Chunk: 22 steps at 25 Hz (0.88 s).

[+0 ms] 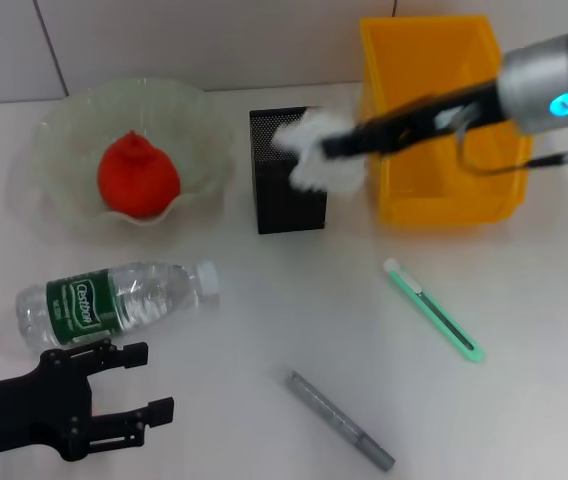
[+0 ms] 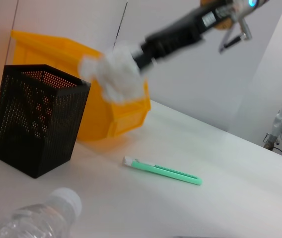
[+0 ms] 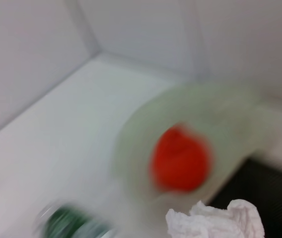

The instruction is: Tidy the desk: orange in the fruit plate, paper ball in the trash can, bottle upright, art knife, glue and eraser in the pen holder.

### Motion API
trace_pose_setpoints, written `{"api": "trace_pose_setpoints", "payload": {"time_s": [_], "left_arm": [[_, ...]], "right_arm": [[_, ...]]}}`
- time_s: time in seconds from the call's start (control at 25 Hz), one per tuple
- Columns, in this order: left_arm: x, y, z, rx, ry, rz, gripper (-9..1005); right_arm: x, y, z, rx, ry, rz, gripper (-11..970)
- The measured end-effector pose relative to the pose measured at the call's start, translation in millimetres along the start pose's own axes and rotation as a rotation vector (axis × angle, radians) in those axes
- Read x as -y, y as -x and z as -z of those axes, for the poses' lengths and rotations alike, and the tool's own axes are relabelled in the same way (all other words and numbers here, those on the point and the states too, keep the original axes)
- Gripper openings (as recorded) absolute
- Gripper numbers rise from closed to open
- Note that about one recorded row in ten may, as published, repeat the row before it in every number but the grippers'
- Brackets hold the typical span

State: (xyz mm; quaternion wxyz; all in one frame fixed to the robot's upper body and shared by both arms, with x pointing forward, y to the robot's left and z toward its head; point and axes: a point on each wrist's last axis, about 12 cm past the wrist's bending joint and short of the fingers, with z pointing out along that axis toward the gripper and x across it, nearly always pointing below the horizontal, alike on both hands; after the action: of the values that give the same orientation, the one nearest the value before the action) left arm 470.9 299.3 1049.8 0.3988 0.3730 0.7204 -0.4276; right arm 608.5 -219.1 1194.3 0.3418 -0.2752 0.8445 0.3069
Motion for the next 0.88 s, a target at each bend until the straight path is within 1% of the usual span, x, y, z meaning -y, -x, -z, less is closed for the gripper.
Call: {"api": "trace_pose_setpoints", "payload": {"time_s": [0.12, 0.16, 0.2, 0.24, 0.32, 0.36, 0.4, 0.48, 0.56, 0.76, 0.88], "left_arm": [[0.3, 0, -1, 0.001, -0.001, -0.002, 810], [0.3, 0, -1, 0.001, -0.001, -0.003, 810], [0.5, -1, -1, 0.000, -0.002, -0.004, 810], [0.6, -1, -1, 0.000, -0.002, -0.003, 810], [0.6, -1, -1, -0.001, -0.003, -0.004, 810], [0.5, -1, -2, -0.003, -0.004, -0.004, 810], [0.5, -1, -2, -0.003, -0.004, -0.004, 810], [0.5, -1, -2, -0.003, -0.004, -0.004, 810], [0.5, -1, -2, -0.003, -0.005, -0.004, 810], [0.3, 1, -4, 0.000, -0.009, -0.007, 810], [0.2, 1, -5, 0.000, -0.010, -0.008, 810]], "right_arm": [[15.9, 0, 21, 0.093, -0.074, -0.012, 378], [25.4, 0, 31, 0.145, -0.123, -0.018, 377], [25.4, 0, 31, 0.145, -0.123, -0.018, 377], [30.3, 0, 36, 0.168, -0.149, -0.021, 376], [41.3, -1, 43, 0.207, -0.207, -0.038, 376], [51.2, -4, 47, 0.228, -0.268, -0.054, 376], [51.2, -4, 47, 0.228, -0.268, -0.054, 375], [61.2, -8, 50, 0.237, -0.338, -0.063, 375], [71.0, -13, 46, 0.239, -0.391, -0.074, 374], [74.2, -17, 36, 0.215, -0.392, -0.083, 373], [74.2, -18, 34, 0.208, -0.395, -0.079, 372]]}}
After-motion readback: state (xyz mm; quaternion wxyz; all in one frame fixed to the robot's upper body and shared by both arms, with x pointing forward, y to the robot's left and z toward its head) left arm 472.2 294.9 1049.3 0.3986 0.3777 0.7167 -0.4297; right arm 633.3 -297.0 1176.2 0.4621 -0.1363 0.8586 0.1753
